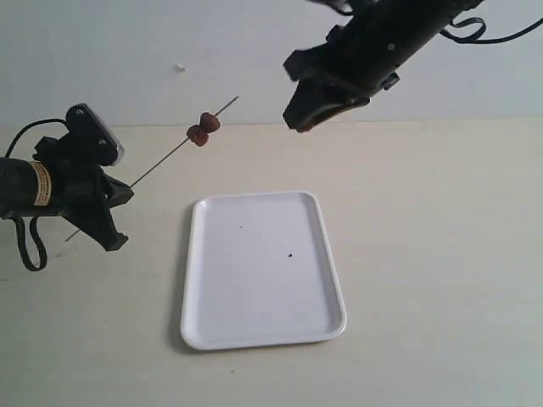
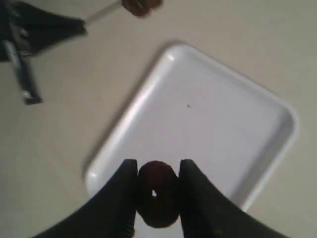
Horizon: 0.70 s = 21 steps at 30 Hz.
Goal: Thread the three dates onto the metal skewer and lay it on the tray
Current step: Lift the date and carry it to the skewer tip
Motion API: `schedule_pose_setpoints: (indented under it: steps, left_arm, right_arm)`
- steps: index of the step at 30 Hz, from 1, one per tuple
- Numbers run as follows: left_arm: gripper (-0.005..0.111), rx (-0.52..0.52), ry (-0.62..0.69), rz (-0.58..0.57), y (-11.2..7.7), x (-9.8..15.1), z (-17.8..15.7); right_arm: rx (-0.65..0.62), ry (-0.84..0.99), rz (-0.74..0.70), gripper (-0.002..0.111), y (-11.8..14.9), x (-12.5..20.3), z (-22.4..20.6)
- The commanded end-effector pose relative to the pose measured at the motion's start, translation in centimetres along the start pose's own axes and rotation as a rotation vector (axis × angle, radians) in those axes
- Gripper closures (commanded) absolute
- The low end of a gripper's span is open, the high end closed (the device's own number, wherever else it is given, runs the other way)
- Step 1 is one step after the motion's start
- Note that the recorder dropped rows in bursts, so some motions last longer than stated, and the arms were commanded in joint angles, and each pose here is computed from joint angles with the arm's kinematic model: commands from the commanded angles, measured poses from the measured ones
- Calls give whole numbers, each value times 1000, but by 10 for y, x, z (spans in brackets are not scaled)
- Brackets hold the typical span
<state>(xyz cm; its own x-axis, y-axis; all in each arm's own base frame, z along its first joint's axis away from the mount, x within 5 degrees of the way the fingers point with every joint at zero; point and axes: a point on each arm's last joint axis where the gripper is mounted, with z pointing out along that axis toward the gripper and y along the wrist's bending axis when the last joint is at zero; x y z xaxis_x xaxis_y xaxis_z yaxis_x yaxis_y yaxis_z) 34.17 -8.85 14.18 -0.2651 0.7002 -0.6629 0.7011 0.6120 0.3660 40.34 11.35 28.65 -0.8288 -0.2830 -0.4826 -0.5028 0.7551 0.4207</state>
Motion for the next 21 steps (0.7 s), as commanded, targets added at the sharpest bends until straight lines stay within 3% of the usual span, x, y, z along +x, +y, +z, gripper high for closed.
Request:
schedule_pose_setpoints:
  steps: [1,6,13,21]
  left_arm:
    - [107,3,-41,7,0,-8,-2]
    - [107,30,-130,19,-3,-16,-3]
    - [107,65,-170,61,-6,-19,-3]
    - [107,85,-189,169,-9,-20,-3]
  right_arm:
    - [-182,-95,10,80,-30,-2,-8]
    - [-298,-168,-13,80,-67,3,6]
    - [-374,-313,141,80,-121,0,16]
    - [-413,-322,237,80,-134,-2,30]
